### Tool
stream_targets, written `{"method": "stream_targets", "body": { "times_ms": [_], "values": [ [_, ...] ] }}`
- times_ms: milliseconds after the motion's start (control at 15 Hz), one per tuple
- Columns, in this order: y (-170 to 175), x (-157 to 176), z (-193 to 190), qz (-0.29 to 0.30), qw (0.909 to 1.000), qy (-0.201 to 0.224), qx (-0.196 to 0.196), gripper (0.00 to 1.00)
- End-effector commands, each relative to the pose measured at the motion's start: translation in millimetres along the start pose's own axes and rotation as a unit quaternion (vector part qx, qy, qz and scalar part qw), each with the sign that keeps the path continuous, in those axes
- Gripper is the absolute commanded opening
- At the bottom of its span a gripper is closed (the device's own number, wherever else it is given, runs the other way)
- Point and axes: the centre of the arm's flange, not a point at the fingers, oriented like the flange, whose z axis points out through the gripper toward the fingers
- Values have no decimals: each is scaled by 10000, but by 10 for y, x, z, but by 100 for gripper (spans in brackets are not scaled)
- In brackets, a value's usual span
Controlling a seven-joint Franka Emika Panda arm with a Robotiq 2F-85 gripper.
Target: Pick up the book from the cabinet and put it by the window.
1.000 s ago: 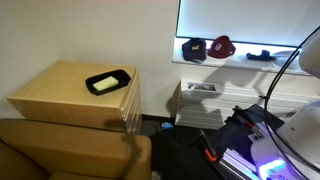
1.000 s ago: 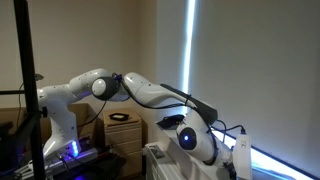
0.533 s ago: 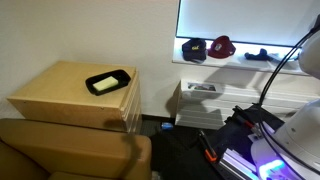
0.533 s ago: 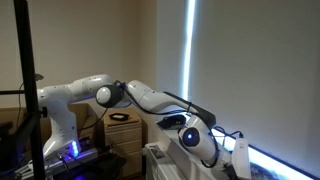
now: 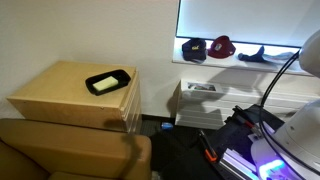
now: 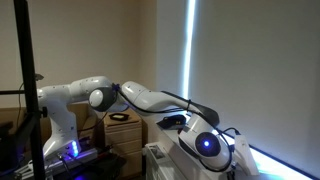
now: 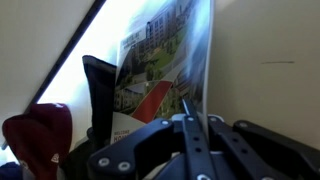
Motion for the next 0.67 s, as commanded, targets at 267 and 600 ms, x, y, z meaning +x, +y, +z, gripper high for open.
{"method": "stream_targets", "body": {
  "times_ms": [267, 600],
  "values": [
    [-228, -171, 31, -1094, 9838, 729, -1221, 1],
    [-227, -103, 61, -1478, 9831, 427, -989, 1]
  ]
}}
